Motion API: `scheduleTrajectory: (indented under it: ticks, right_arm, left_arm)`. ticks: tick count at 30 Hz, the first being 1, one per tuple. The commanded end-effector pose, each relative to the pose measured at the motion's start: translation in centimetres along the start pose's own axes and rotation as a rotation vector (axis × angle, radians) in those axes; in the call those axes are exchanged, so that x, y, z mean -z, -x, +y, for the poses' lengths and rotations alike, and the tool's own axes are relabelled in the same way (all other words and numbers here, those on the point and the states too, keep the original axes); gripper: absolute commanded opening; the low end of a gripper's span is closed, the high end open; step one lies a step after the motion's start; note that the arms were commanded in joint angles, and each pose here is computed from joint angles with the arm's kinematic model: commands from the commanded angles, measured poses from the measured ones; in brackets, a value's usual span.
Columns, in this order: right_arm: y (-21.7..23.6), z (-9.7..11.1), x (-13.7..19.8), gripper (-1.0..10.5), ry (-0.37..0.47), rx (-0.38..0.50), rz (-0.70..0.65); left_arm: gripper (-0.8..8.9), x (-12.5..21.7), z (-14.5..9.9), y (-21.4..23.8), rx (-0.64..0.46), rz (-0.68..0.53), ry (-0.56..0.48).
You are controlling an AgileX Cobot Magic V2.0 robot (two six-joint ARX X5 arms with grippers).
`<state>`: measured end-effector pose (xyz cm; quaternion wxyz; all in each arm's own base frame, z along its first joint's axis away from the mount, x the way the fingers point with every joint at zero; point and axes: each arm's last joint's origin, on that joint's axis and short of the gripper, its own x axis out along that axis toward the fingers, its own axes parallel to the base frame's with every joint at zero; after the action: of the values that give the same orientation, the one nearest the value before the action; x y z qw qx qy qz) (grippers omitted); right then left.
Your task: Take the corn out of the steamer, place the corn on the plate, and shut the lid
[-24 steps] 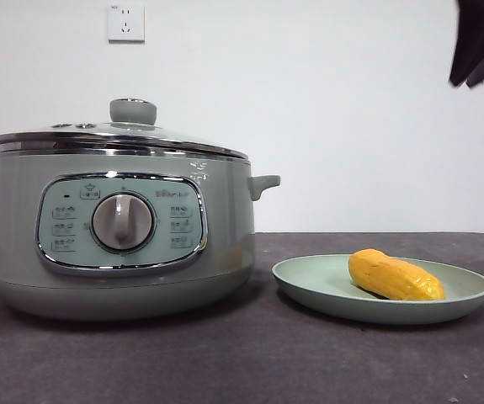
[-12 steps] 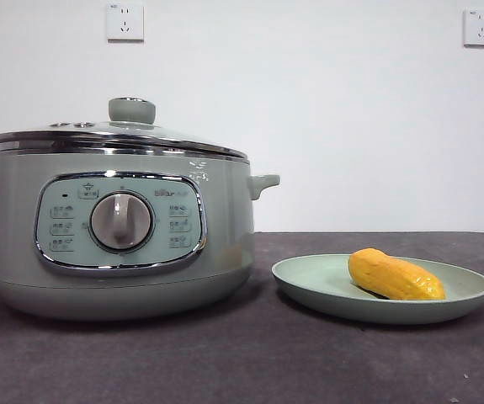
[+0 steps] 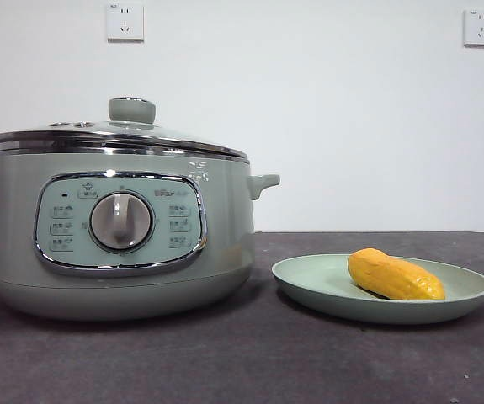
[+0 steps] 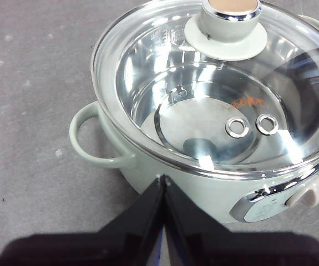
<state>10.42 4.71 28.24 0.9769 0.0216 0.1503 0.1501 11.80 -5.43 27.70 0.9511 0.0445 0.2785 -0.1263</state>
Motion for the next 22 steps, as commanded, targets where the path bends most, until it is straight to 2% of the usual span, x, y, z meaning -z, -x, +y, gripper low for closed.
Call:
scheduleTrajectory:
  ticks: [1,3,5,10,13,17,22]
  right_arm:
    - [-0.1,0.0,0.2,0.0,-0.008,0.003,0.002]
    - [-0.1,0.0,0.2,0.0,-0.008,0.002,0.003]
    - [-0.1,0.0,0.2,0.0,-0.008,0.002,0.003]
    - [-0.1,0.0,0.2,0.0,-0.008,0.002,0.004]
    - [-0.1,0.0,0.2,0.0,-0.008,0.002,0.004]
    - [-0.1,0.0,0.2,0.0,-0.008,0.003,0.004]
    - [-0.1,0.0,0.2,0.0,-0.008,0.003,0.004]
  left_arm:
    - [-0.03,0.1,0.0,0.4,0.007,-0.019,0.007]
    - [-0.03,0.2,0.2,1.6,0.007,-0.07,0.005]
    - [-0.03,0.3,0.7,3.2,-0.002,-0.163,-0.049]
    - [-0.03,0.9,2.0,7.7,-0.043,-0.475,-0.002]
    - [-0.03,1.7,2.4,8.5,-0.106,-0.616,-0.041]
    - [-0.03,3.4,2.8,6.5,-0.168,-0.646,-0.087]
    - [-0.03,6.5,3.5,1.8,-0.179,-0.539,-0.069]
